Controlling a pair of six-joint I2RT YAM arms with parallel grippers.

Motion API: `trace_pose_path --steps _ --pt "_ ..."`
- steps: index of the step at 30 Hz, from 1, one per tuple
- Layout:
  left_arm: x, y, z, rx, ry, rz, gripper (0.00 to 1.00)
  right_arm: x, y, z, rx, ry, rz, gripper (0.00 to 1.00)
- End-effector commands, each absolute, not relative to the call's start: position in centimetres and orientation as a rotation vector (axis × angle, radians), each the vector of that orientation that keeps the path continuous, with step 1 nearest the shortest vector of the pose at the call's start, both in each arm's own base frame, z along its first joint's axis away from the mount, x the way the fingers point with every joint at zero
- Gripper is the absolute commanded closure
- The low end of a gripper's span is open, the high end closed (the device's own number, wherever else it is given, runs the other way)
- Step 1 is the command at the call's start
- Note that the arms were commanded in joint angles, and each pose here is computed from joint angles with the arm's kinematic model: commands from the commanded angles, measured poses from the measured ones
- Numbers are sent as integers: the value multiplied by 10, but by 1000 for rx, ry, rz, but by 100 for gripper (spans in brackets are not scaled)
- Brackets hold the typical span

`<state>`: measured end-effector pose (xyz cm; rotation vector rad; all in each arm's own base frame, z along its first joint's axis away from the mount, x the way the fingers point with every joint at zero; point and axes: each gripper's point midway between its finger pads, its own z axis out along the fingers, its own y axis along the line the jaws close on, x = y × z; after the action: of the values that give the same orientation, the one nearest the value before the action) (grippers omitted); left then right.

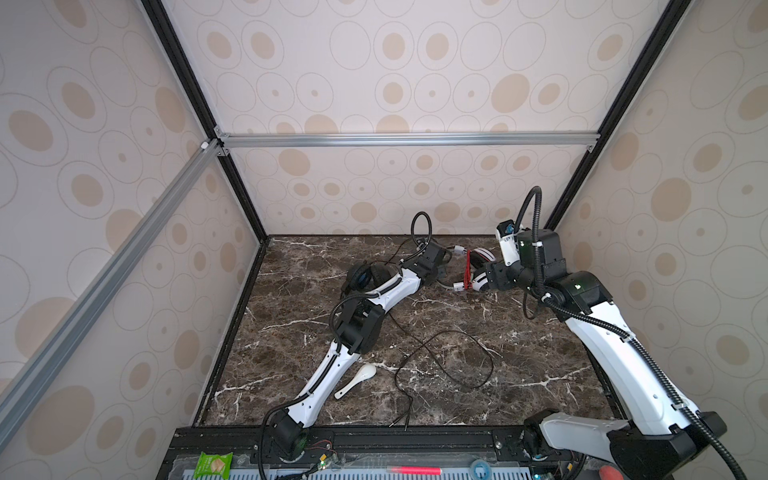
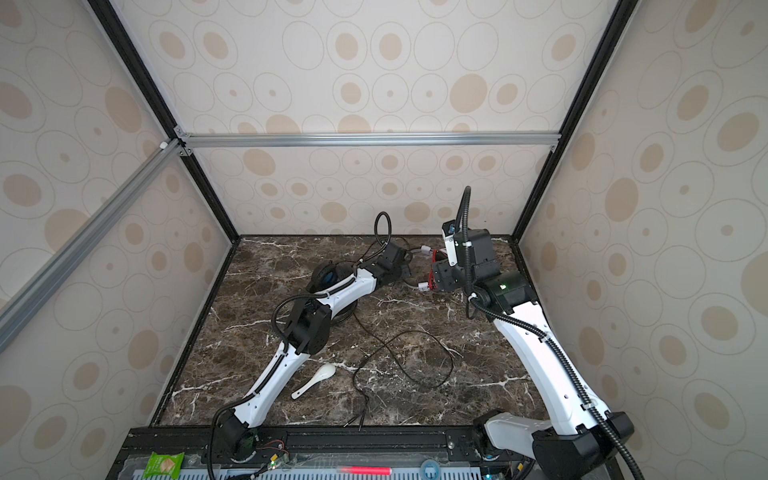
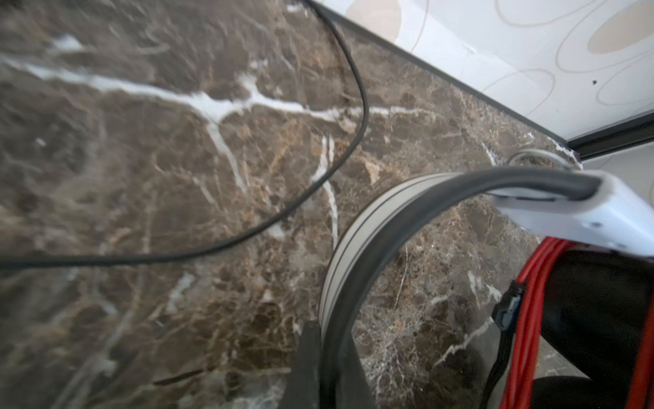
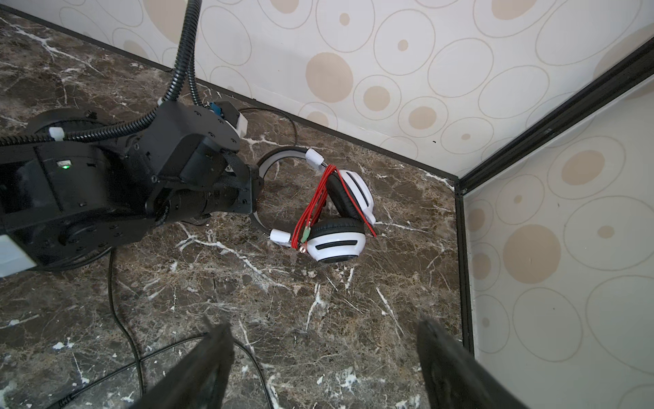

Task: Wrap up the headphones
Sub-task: 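Set the wrapped white headphones on the table and release with the left gripper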

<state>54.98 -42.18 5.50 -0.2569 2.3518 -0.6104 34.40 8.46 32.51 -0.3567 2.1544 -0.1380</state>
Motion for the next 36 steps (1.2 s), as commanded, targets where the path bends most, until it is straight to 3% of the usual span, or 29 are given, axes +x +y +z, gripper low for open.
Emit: trace_pose_path --steps 1,9,19,21,25,26,30,34,36 --pt "561 -439 107 -357 2221 -768 100 338 78 324 -340 2160 -151 16" --pt "553 -445 95 -350 2245 -766 94 339 76 324 -339 2160 -163 16" --pt "552 -450 99 -330 2237 -785 76 343 76 323 -333 2160 -162 16" --pt "551 -450 103 -324 2232 -783 69 344 76 323 -334 2158 -164 16" --pt "549 -447 112 -291 2240 -759 43 346 76 322 -330 2158 -165 16" --pt "548 -444 118 -279 2239 -751 37 346 76 321 -330 2158 -161 15" --pt "545 -445 168 -103 2166 -741 30 350 79 320 -330 2158 -152 13" --pt "518 -443 239 152 2073 -746 29 352 79 317 -327 2159 -153 8" --pt "501 -428 253 200 2081 -744 29 353 78 316 -323 2157 -162 0"
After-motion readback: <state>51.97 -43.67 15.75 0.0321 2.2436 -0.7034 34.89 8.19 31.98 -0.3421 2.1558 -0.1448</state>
